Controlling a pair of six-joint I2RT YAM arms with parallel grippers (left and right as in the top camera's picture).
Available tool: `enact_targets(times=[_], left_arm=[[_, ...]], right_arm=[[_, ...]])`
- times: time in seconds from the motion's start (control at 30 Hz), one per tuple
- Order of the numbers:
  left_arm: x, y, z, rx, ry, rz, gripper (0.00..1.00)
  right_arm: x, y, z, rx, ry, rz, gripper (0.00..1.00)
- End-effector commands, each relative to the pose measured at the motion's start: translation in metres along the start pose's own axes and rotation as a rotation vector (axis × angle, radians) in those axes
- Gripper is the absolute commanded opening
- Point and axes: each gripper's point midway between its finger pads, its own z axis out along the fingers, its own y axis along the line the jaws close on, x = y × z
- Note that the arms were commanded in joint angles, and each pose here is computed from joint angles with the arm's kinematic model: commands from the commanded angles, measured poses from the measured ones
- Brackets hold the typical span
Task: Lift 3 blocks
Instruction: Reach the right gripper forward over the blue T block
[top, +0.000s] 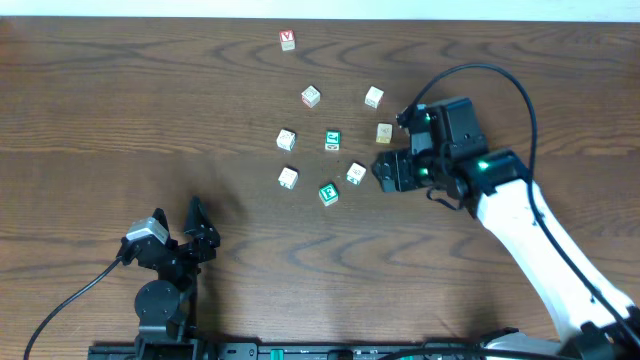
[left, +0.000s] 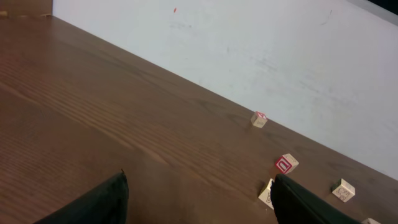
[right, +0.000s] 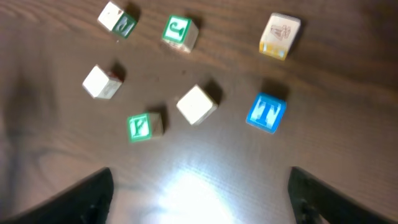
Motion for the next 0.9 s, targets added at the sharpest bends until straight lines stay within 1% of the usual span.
enact_targets(times=[0.0, 0.07, 0.23, 0.33, 0.5, 0.6, 0.67, 0.8, 0.87], left_arm=[[0.014, 0.01, 0.001, -0.04, 0.042, 0.016, 0.74], [0.014, 0.01, 0.001, -0.04, 0.042, 0.016, 0.74], [0.014, 0.01, 0.001, -0.04, 0.042, 0.016, 0.74], [0.014, 0.01, 0.001, -0.04, 0.042, 0.016, 0.74], [0.014, 0.01, 0.001, -0.04, 0.042, 0.016, 0.74], [0.014, 0.01, 0.001, -0.04, 0.042, 0.016, 0.74], [0.014, 0.01, 0.001, -0.04, 0.042, 0.016, 0.74], [0.014, 0.01, 0.001, -0.039, 0.042, 0.016, 0.74], [0.014, 0.01, 0.001, -0.039, 0.042, 0.016, 0.74]], right_arm=[[-0.008, 0.0, 0.016, 0.0, -0.009, 0.105, 0.91], [-0.012, -0.01, 0.027, 0.041, -0.019, 0.146, 0.88], [-0.009, -0.031, 0.061, 0.117, 0.004, 0.192, 0.88], [-0.003, -0.048, 0.081, 0.188, 0.016, 0.259, 0.78], [0.0, -0.059, 0.1, 0.226, 0.012, 0.336, 0.77], [0.002, -0.063, 0.106, 0.238, 0.017, 0.353, 0.72], [0.005, -0.065, 0.11, 0.243, 0.025, 0.353, 0.71], [0.008, -0.068, 0.114, 0.259, 0.035, 0.354, 0.54], [0.01, -0.068, 0.114, 0.259, 0.041, 0.354, 0.49]])
